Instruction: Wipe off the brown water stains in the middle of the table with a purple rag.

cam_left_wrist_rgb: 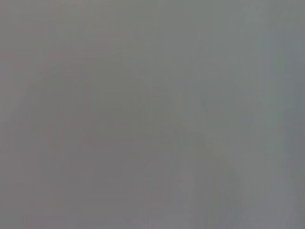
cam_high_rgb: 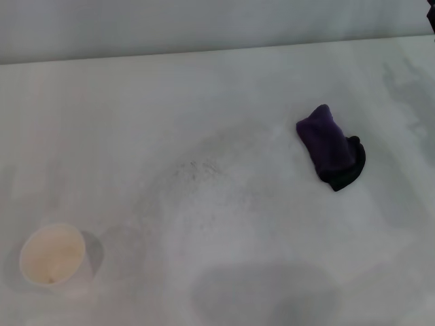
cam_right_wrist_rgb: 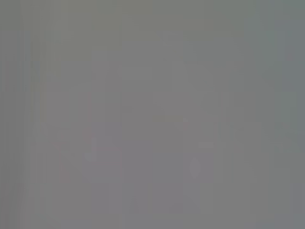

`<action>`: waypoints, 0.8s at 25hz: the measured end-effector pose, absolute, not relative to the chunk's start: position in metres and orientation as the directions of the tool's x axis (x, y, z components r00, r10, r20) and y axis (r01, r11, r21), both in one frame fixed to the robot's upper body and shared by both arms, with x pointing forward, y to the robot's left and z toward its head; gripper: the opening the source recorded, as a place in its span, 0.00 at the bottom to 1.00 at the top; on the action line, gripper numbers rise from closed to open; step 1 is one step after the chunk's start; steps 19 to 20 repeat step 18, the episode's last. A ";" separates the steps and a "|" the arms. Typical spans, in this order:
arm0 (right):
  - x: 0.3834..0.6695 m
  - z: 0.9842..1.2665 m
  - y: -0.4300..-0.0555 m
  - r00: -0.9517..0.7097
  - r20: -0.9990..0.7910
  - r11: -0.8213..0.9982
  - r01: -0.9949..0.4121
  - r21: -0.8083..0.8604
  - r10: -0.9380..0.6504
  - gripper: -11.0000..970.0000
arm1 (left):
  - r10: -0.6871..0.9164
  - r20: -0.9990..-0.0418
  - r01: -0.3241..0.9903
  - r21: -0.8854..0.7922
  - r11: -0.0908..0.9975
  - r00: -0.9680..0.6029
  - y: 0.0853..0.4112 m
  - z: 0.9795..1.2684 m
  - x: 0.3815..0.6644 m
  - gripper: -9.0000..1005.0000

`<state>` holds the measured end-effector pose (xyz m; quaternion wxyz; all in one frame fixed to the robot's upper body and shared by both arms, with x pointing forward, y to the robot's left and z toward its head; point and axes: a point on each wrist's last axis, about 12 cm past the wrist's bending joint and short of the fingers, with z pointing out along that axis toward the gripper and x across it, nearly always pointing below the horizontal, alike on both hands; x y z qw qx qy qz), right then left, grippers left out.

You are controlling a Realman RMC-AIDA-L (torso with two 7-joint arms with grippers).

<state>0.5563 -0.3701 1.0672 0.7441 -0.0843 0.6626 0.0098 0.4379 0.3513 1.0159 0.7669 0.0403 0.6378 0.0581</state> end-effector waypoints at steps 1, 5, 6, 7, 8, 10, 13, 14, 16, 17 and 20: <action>0.556 1.067 -0.369 0.122 -0.988 0.986 -0.127 -0.111 -0.096 0.47 | 0.139 -0.975 -0.035 0.135 0.990 0.176 0.350 1.016 0.440 0.88; 0.555 1.064 -0.368 0.118 -0.989 0.986 -0.127 -0.106 -0.092 0.47 | 0.139 -0.976 -0.025 0.137 0.990 0.168 0.348 1.015 0.445 0.88; 0.554 1.064 -0.369 0.117 -0.989 0.986 -0.126 -0.108 -0.093 0.47 | 0.139 -0.976 -0.022 0.138 0.990 0.168 0.347 1.016 0.448 0.88; 0.554 1.064 -0.369 0.116 -0.989 0.986 -0.124 -0.109 -0.095 0.47 | 0.139 -0.976 -0.021 0.138 0.990 0.168 0.346 1.016 0.449 0.88; 0.553 1.063 -0.369 0.116 -0.989 0.986 -0.123 -0.109 -0.095 0.47 | 0.139 -0.976 -0.018 0.138 0.990 0.169 0.346 1.017 0.452 0.88; 0.552 1.063 -0.370 0.120 -0.988 0.987 -0.121 -0.108 -0.093 0.47 | 0.139 -0.976 -0.018 0.138 0.990 0.171 0.345 1.018 0.455 0.88; 0.552 1.063 -0.370 0.123 -0.988 0.988 -0.117 -0.104 -0.089 0.47 | 0.135 -0.975 -0.023 0.133 0.991 0.175 0.344 1.020 0.465 0.88; 0.552 1.063 -0.369 0.121 -0.989 0.988 -0.116 -0.103 -0.089 0.47 | 0.134 -0.975 -0.020 0.133 0.991 0.175 0.343 1.021 0.468 0.88; 0.555 1.064 -0.367 0.120 -0.989 0.988 -0.119 -0.103 -0.089 0.47 | 0.134 -0.975 -0.013 0.134 0.991 0.175 0.341 1.022 0.474 0.88; 0.557 1.065 -0.366 0.121 -0.989 0.987 -0.123 -0.104 -0.089 0.47 | 0.134 -0.975 -0.013 0.134 0.991 0.175 0.341 1.023 0.474 0.88; 0.558 1.066 -0.364 0.124 -0.988 0.986 -0.128 -0.105 -0.089 0.47 | 0.135 -0.975 -0.013 0.135 0.991 0.175 0.341 1.023 0.475 0.88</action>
